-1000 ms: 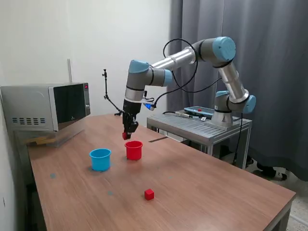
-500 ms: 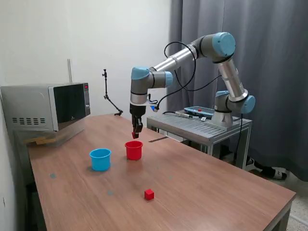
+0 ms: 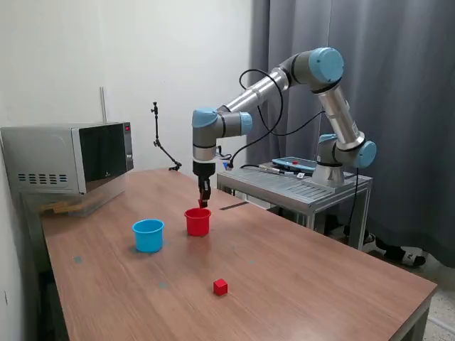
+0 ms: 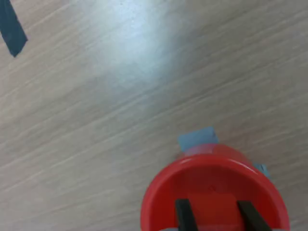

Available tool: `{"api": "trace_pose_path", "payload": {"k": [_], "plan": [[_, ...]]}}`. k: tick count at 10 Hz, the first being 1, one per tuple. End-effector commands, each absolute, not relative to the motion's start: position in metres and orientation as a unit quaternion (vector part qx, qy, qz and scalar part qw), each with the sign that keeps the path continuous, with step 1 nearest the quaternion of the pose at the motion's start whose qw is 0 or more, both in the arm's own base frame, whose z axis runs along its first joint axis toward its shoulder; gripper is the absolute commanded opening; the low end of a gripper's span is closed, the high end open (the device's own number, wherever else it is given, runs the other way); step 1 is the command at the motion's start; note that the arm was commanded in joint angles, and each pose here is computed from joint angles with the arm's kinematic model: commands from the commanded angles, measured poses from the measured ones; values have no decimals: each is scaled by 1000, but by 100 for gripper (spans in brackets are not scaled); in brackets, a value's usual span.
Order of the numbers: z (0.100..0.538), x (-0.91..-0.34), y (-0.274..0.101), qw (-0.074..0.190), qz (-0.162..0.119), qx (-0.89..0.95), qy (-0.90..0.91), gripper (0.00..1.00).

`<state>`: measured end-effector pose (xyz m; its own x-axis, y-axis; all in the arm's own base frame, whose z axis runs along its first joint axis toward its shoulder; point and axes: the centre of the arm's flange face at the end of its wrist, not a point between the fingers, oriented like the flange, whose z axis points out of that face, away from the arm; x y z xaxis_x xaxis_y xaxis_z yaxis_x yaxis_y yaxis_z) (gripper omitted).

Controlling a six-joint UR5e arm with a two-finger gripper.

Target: Place red objects in the red bin, and blue objects in the blue bin.

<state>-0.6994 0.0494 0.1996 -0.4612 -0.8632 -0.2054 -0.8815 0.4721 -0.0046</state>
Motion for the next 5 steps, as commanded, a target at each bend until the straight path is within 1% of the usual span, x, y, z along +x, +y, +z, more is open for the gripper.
{"api": "trace_pose_path", "payload": {"k": [1, 5], "plan": [[193, -695, 50, 94, 46, -509, 854, 0], [193, -693, 49, 94, 46, -510, 854, 0]]}}
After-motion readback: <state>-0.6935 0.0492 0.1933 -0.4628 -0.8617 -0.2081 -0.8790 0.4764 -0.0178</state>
